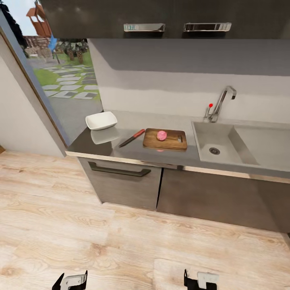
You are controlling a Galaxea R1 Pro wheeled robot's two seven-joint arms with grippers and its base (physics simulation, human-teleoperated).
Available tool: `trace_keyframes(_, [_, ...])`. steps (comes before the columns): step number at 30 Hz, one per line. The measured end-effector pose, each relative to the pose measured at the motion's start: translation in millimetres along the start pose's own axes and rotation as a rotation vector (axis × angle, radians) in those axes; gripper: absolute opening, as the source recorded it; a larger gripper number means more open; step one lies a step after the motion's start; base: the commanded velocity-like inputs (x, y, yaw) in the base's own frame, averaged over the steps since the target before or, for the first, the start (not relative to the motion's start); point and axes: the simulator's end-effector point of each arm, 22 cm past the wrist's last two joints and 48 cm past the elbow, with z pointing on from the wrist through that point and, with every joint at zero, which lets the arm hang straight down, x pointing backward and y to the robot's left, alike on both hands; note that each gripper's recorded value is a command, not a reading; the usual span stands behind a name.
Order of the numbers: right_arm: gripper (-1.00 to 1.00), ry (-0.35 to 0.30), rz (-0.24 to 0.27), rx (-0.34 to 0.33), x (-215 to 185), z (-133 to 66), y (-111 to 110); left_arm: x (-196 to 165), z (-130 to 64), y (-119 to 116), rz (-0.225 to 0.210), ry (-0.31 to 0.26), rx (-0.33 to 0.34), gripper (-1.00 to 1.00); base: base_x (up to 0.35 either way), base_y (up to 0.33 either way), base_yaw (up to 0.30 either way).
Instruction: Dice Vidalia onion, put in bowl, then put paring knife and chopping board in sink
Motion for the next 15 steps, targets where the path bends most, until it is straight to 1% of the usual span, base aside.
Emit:
trace_keyframes(1, [1.0,0.027,0.003,-0.004,2,-0.4,10,0,0.0,0,0.0,0.0,0.0,1.0,0.0,0.0,0.0])
trace_keyframes(3, [1.0,0.047,0.013,-0.002,-6,1.3,24,0,0.0,0,0.0,0.0,0.0,1.0,0.0,0.0,0.0])
trace_keyframes(5, [1.0,0.047,0.029,0.006,-29,4.6,40,0,0.0,0,0.0,0.0,0.0,1.0,0.0,0.0,0.0])
trace_keyframes(6, [1.0,0.045,0.032,0.008,-36,5.1,44,0,0.0,0,0.0,0.0,0.0,1.0,0.0,0.0,0.0])
trace_keyframes(7, [1.0,0.045,0.029,0.007,-48,5.0,55,0,0.0,0,0.0,0.0,-0.001,1.0,0.0,0.0,0.0])
trace_keyframes(8, [1.0,0.042,0.009,0.014,-60,6.7,55,0,0.0,0,0.0,0.0,0.0,1.0,0.0,0.0,0.0])
trace_keyframes(10, [1.0,0.025,-0.085,0.029,-88,10.2,53,0,0.0,0,0.0,0.0,-0.001,1.0,0.0,0.0,0.0])
trace_keyframes(11, [1.0,0.02,-0.107,0.032,-94,10.6,53,0,0.0,0,0.0,0.0,-0.001,1.0,0.0,0.0,0.0])
trace_keyframes(12, [1.0,0.007,-0.143,0.036,-106,11.1,53,0,0.0,1,0.0,0.0,-0.002,1.0,0.0,0.0,0.0])
trace_keyframes(13, [1.0,0.0,-0.159,0.038,-112,11.2,53,0,0.0,1,0.0,0.001,-0.002,1.0,0.0,0.0,0.0])
trace_keyframes(15, [1.0,-0.029,-0.203,0.042,-140,10.6,57,0,0.0,1,0.001,0.002,-0.002,1.0,0.0,0.0,0.0])
